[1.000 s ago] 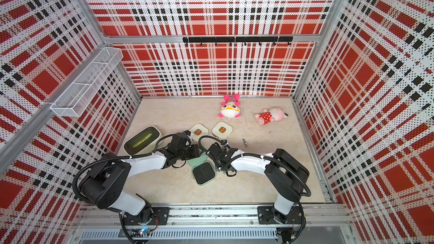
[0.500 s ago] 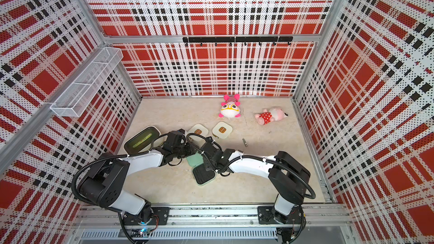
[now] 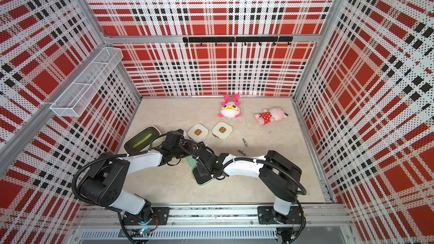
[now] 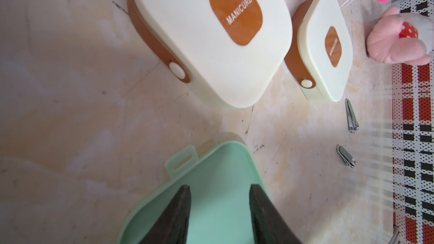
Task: Organize nail clipper sets
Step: Place the nail clipper in the storage box.
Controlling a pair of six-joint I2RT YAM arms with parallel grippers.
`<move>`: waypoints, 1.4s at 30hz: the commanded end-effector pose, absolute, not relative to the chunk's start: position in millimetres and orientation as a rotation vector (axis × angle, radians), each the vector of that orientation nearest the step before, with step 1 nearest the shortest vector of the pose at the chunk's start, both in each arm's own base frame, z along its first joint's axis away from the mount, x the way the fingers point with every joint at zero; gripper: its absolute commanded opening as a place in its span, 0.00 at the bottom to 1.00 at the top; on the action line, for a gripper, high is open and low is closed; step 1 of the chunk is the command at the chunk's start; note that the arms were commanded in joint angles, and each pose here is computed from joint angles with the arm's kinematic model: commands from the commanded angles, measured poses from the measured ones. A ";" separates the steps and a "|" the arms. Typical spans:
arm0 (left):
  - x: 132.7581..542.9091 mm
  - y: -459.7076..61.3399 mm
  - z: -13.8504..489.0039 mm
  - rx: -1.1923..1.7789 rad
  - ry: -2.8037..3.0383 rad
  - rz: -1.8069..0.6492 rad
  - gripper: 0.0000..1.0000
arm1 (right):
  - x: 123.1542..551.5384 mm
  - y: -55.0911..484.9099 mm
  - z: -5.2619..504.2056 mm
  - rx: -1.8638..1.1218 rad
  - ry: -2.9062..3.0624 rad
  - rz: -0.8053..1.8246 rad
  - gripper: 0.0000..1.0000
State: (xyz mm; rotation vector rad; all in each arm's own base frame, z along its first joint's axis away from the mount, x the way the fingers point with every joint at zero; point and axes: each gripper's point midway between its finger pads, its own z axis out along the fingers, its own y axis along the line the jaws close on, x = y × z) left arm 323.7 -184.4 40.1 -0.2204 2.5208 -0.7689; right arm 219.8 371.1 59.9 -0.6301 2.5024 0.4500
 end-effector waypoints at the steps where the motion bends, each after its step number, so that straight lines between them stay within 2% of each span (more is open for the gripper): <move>1: 319.7 -181.5 33.0 -0.213 2.533 -0.765 0.46 | 218.5 386.5 65.7 -0.644 2.469 0.490 0.10; 42: 312.8 -169.5 12.2 -0.267 2.583 -0.706 0.43 | 201.6 373.4 39.4 -0.637 2.505 0.379 0.10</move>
